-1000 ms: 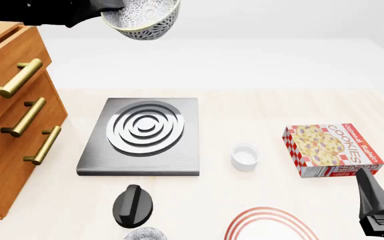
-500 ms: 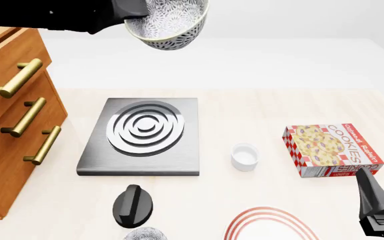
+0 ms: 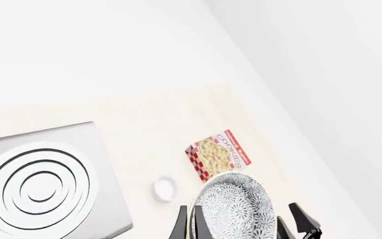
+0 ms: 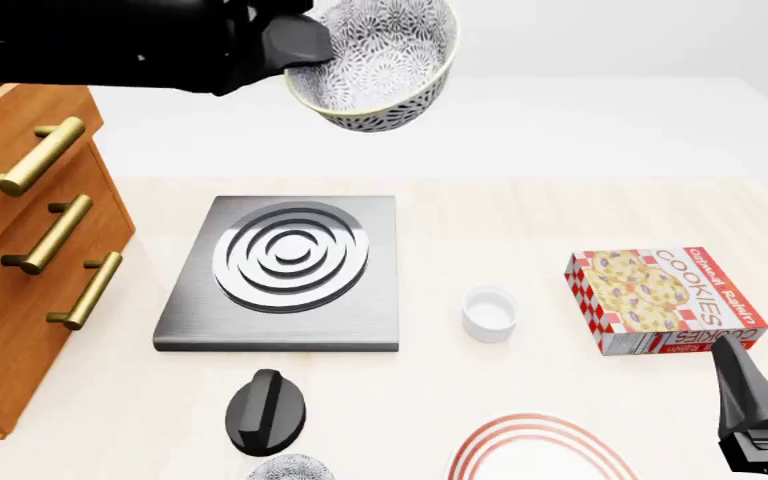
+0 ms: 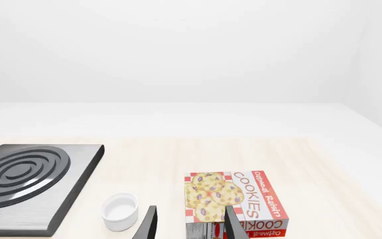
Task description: Pick the akita bowl on the wooden cabinet and place it on the plate.
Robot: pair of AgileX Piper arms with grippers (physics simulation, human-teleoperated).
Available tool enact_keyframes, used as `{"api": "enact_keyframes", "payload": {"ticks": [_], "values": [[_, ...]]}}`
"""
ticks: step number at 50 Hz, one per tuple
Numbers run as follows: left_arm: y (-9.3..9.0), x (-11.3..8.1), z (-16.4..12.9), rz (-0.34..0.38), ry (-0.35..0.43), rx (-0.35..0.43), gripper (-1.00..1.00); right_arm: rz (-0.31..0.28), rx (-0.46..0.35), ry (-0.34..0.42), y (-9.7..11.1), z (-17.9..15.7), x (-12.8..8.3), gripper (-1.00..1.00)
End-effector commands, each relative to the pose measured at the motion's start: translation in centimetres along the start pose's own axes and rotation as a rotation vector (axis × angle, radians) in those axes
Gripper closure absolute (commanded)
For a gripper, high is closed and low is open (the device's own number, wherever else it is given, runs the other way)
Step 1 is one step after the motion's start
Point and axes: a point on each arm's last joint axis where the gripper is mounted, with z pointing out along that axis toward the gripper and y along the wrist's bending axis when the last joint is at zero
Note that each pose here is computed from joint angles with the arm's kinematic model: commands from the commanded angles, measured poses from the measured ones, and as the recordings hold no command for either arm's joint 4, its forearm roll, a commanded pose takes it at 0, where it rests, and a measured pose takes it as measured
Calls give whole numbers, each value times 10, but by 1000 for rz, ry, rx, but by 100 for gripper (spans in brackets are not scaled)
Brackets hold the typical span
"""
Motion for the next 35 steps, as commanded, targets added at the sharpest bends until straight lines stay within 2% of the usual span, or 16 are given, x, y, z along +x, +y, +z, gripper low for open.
{"api": "enact_keyframes", "payload": {"ticks": [1, 35], "values": [[-4, 6, -1, 5, 10, 24, 100, 0, 0, 0, 0, 0, 0, -100], [-16, 30, 18, 36, 89, 64, 100, 0, 0, 0, 0, 0, 0, -100]]}}
